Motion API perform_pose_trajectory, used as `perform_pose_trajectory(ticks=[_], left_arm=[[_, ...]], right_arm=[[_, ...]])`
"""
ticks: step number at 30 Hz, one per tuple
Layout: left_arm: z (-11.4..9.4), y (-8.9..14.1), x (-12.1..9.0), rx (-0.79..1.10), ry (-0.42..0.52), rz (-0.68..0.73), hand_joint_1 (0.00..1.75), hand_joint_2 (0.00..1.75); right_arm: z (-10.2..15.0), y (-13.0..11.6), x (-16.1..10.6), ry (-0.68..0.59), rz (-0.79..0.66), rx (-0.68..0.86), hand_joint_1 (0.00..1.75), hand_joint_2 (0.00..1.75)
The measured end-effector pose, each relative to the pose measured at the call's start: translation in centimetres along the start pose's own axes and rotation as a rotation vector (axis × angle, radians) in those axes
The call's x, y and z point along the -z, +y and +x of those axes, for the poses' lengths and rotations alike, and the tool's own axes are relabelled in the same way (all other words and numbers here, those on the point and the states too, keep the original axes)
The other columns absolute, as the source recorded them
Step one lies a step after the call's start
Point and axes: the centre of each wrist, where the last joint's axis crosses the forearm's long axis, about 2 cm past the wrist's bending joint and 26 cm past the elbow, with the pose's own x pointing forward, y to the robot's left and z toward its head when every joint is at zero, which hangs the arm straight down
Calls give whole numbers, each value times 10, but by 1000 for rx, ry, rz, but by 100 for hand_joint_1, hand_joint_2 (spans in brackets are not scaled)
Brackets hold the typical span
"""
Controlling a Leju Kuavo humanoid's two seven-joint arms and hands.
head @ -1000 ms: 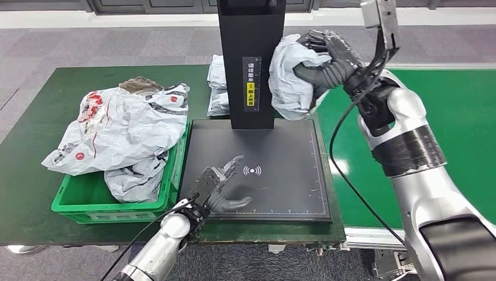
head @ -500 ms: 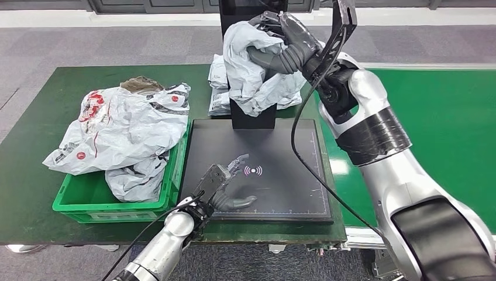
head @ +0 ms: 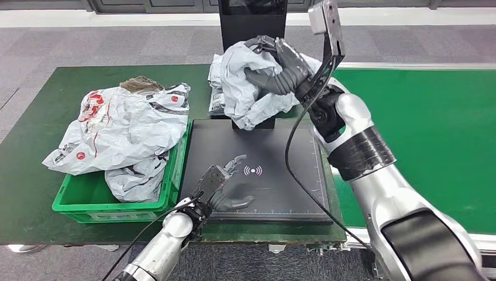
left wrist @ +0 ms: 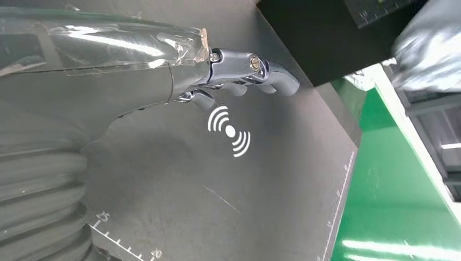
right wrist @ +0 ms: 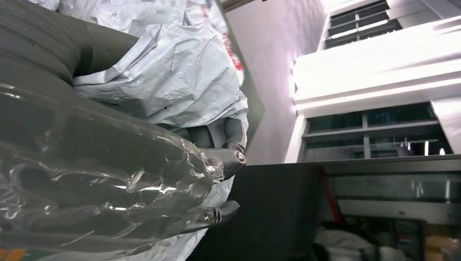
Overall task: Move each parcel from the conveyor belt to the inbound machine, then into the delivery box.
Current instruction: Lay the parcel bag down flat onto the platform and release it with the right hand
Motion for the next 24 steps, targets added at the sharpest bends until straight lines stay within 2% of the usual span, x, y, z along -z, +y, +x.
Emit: perform_pose_trajectory(ticks=[4,10,19,24], left_arm=[[-4,1,-4,-5,9,23,0,175],[-11,2,-14,-18,20,60,0,175],[-13,3,-20,-23,27,82,0,175],[-13,4,-21,-25,26,91,0,175]], right_arm=[[-41,7,-18,15,-8,15,0,175],[-101,36,-53,67,8,34,0,175],[-133,57,-78,119,28,14,0,175],[-139,61,-85,126,28,19,0,175]])
